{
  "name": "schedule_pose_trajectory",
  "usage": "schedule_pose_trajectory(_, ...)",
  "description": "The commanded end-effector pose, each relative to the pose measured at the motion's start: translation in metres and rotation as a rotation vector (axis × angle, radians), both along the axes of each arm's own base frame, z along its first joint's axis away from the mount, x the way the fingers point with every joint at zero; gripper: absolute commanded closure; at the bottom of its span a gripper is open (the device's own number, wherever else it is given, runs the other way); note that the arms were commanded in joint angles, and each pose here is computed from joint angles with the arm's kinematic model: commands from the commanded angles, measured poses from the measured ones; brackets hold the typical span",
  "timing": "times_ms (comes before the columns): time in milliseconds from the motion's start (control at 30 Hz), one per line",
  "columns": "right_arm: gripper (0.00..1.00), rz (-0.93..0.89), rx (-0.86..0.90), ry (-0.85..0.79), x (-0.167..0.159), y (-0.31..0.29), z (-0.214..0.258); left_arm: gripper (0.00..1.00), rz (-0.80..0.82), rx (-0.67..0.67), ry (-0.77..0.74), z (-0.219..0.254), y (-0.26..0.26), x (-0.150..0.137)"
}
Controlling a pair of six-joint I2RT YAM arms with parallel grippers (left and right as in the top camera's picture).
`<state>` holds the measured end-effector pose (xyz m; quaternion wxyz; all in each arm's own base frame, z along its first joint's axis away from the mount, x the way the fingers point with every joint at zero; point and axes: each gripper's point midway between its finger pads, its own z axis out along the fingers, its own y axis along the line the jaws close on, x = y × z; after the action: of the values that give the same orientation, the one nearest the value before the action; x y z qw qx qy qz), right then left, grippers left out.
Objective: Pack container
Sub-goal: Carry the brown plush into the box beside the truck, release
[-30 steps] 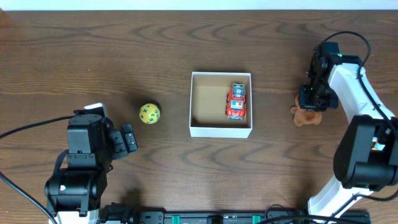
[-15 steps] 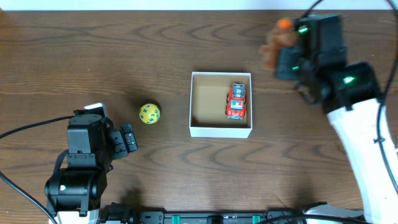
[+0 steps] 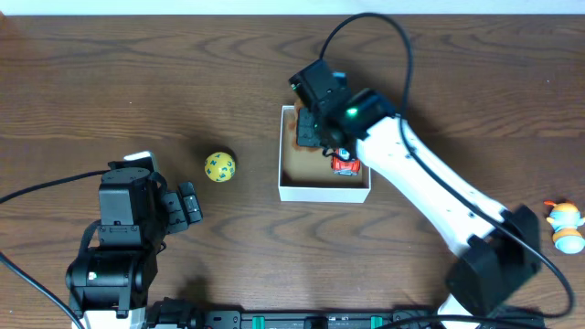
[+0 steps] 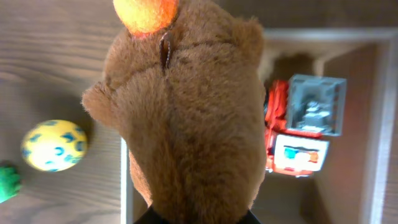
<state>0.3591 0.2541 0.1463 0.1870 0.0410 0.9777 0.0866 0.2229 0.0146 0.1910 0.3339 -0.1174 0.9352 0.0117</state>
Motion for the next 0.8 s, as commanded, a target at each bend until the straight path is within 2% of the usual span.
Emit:
schedule_pose_trajectory(0,0.94,-0.071,-0.024,0.028,0.003,-0.003,-0.019,0.02,0.016,-0.006,-0.017,0.006,0.001,0.001)
schedule_pose_trajectory(500,0.91,-0.115,-0.143,0.126,0.013,-0.020,-0.084,0.02,0.016,-0.006,-0.017,0.006,0.002,0.001)
schedule_pose_trajectory(567,0.83,-0.118,-0.143,0.127,0.014,-0.021,-0.086,0.02,0.016,-0.006,-0.014,0.006,0.002,0.000)
schedule_pose_trajectory(733,0.47,-0.119,-0.137,0.119,0.017,-0.020,-0.086,0.02,0.016,-0.006,-0.010,0.005,0.002,0.000)
schedule_pose_trajectory(767,0.45,-0.119,-0.137,0.119,0.017,-0.020,-0.086,0.02,0.016,-0.006,-0.010,0.005,0.002,0.000)
